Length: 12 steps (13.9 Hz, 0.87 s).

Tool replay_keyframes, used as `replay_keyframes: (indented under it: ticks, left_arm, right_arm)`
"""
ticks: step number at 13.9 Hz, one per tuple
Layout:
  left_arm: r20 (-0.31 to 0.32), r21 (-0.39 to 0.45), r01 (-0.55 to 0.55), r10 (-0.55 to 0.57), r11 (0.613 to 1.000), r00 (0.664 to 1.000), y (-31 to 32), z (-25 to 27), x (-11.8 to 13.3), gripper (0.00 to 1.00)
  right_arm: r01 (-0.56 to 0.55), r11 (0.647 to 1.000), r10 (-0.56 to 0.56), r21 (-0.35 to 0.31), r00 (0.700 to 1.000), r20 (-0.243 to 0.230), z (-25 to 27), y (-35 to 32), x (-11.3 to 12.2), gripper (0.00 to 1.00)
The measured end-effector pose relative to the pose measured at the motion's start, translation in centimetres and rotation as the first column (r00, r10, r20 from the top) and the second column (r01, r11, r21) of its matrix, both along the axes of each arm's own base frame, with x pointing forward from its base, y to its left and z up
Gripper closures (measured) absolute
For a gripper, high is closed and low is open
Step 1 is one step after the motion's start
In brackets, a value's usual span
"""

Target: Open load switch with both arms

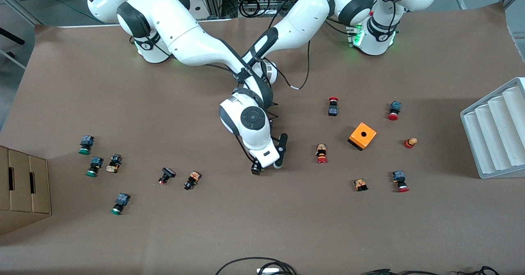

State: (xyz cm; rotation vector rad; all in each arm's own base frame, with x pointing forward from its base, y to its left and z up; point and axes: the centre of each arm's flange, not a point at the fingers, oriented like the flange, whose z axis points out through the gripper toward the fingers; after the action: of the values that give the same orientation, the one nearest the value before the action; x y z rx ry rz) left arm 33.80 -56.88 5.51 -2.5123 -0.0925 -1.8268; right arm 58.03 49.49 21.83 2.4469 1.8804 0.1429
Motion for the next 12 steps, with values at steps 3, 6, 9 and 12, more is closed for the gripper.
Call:
replay_keyframes:
  ticks: [3,6,9,12]
  left_arm:
    - [0.0,0.0,0.0,0.0,1.0,1.0,0.0,0.0,0.0,0.42]
    - [0.0,0.0,0.0,0.0,1.0,1.0,0.0,0.0,0.0,0.42]
    - [0.0,0.0,0.0,0.0,1.0,1.0,0.0,0.0,0.0,0.42]
    - [0.0,0.0,0.0,0.0,1.0,1.0,0.0,0.0,0.0,0.42]
  right_arm:
    - [0.0,1.0,0.0,0.001,1.0,0.003,0.12,0.0,0.08,0.23]
    - [-0.003,1.0,0.003,0.002,1.0,0.007,0.28,0.19,0.02,0.26]
    - [-0.005,1.0,0.005,0.002,1.0,0.01,0.35,0.3,-0.02,0.28]
    - [-0.006,1.0,0.006,0.002,1.0,0.011,0.36,0.31,-0.02,0.28]
